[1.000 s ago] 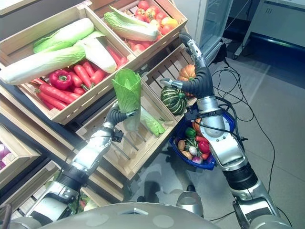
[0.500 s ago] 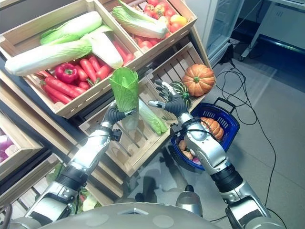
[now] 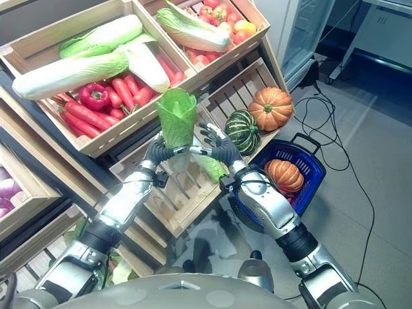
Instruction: Pick up fruits and vegetables into the basket
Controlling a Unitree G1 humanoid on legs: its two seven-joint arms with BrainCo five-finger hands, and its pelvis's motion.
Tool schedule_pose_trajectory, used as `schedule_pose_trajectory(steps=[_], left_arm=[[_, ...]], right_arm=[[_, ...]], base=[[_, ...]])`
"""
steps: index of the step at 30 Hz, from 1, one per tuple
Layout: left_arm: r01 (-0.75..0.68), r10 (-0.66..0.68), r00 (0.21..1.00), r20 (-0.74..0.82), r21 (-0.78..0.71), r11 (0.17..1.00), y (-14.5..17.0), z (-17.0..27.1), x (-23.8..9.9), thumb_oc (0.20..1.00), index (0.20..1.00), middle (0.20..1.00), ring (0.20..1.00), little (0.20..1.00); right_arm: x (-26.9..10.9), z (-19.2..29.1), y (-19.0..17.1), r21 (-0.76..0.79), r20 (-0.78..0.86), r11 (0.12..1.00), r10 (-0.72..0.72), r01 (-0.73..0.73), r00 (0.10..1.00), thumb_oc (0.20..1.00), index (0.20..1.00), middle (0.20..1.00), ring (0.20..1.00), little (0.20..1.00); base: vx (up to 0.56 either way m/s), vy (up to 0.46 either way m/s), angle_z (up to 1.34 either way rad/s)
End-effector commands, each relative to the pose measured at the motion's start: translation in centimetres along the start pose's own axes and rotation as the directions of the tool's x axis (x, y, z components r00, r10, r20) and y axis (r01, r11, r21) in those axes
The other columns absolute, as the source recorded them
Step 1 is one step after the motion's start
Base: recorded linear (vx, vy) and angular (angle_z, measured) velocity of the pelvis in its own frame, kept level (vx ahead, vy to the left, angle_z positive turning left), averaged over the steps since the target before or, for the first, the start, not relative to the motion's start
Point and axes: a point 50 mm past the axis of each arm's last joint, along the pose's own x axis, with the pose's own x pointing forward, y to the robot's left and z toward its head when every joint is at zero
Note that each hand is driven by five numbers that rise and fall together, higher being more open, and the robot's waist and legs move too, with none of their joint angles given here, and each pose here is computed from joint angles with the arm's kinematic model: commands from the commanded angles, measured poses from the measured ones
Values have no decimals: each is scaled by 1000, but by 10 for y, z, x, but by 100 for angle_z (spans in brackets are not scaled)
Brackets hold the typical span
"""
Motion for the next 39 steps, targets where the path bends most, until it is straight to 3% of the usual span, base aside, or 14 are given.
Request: schedule_pose_trajectory(steps=[1,20,29,39], left_arm=[[-5,-21,953,301,86,996,2,65,11,200,200,200,200,200],[39,-158,902,402,290,956,-22,78,2,200,200,200,200,200],[10,-233,837,495,412,911,-33,80,-10,200,200,200,200,200],[-192,-213,761,613,526,829,-40,93,-13,200,200,200,200,200]], right_arm=[[14,31,20,44,152,996,64,-72,986,1000,1000,1000,1000,1000],[19,42,30,179,191,977,82,-117,978,1000,1000,1000,1000,1000],[20,42,33,266,181,952,105,-151,978,1000,1000,1000,1000,1000],[27,41,21,188,176,982,-61,27,982,1000,1000,1000,1000,1000]], base=[[0,0,0],[0,0,0],[-4,-9,2],[0,0,0]])
